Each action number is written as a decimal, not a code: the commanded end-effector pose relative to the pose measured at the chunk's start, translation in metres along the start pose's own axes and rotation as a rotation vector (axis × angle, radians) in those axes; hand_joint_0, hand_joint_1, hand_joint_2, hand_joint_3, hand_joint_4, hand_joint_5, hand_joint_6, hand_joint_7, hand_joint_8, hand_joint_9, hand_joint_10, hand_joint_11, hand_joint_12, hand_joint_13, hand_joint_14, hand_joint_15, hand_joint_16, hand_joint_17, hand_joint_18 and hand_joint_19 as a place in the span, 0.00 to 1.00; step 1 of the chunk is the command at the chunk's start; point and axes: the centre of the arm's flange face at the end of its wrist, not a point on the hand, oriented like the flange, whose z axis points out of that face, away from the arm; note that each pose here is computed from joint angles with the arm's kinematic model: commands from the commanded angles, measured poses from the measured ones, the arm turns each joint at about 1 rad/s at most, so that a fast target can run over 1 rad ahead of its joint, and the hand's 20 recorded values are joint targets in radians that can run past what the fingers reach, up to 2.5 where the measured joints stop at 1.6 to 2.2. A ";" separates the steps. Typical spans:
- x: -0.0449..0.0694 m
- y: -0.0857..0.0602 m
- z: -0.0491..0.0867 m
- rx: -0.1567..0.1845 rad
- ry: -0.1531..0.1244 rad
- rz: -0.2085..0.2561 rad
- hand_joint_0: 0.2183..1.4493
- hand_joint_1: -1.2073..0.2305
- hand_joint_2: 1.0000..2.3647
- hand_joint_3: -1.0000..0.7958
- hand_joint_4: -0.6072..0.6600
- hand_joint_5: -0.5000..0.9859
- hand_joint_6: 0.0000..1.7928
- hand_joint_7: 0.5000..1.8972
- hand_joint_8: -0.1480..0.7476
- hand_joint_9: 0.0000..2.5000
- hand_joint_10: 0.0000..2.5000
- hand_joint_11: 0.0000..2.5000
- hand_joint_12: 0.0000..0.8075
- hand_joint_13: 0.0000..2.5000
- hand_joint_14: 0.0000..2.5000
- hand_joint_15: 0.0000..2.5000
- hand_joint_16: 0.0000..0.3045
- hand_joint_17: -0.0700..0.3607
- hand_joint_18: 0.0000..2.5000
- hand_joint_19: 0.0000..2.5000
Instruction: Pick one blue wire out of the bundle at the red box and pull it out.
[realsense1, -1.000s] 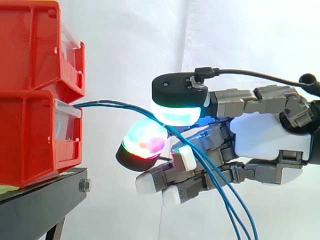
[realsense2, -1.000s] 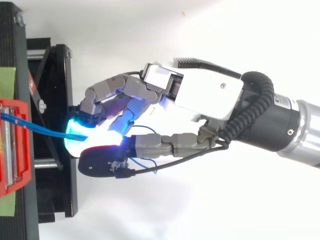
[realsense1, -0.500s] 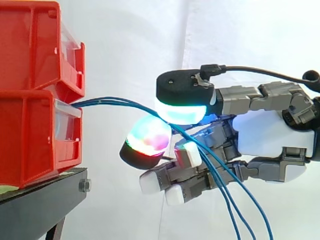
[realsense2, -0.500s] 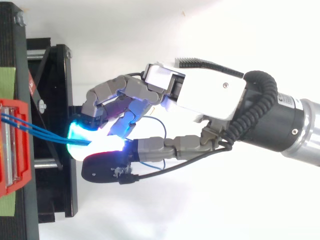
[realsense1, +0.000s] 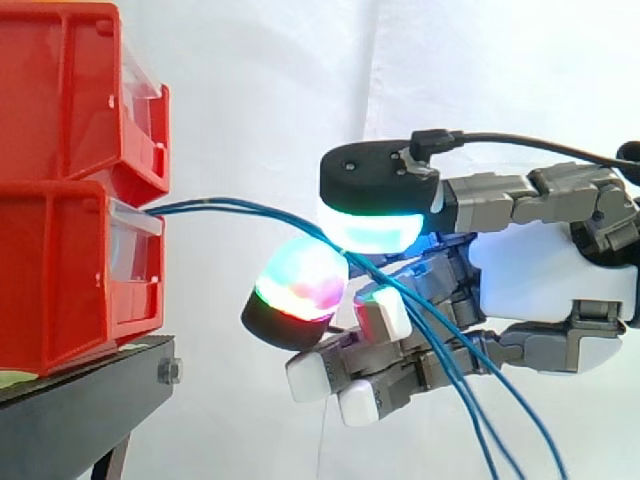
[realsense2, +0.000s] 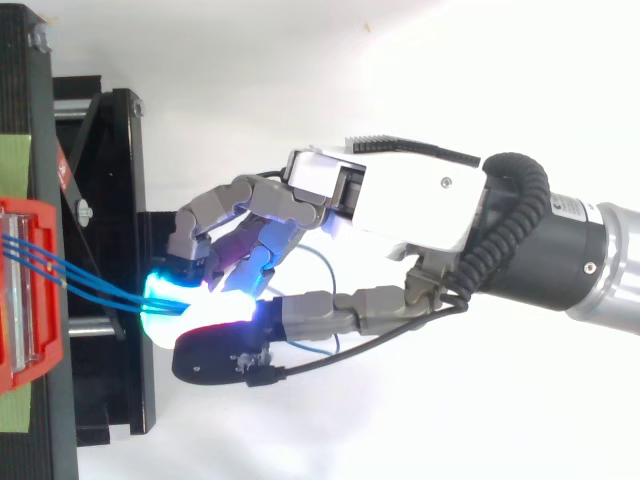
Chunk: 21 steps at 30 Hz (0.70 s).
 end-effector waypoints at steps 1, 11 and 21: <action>-0.001 -0.001 0.000 0.001 -0.001 0.000 0.25 0.36 0.25 0.52 0.72 0.25 0.46 0.30 0.58 0.47 0.01 0.29 0.59 0.32 0.01 0.16 0.26 0.57 0.27 0.21; -0.005 -0.002 0.001 0.002 -0.002 -0.001 0.32 0.28 0.01 0.53 0.76 0.24 0.46 0.21 0.54 0.45 0.01 0.32 0.53 0.30 0.01 0.17 0.21 0.50 0.23 0.22; -0.009 -0.003 0.002 0.002 -0.002 -0.002 0.37 0.27 0.02 0.51 0.66 0.23 0.46 0.17 0.51 0.41 0.01 0.32 0.49 0.29 0.01 0.17 0.19 0.47 0.21 0.21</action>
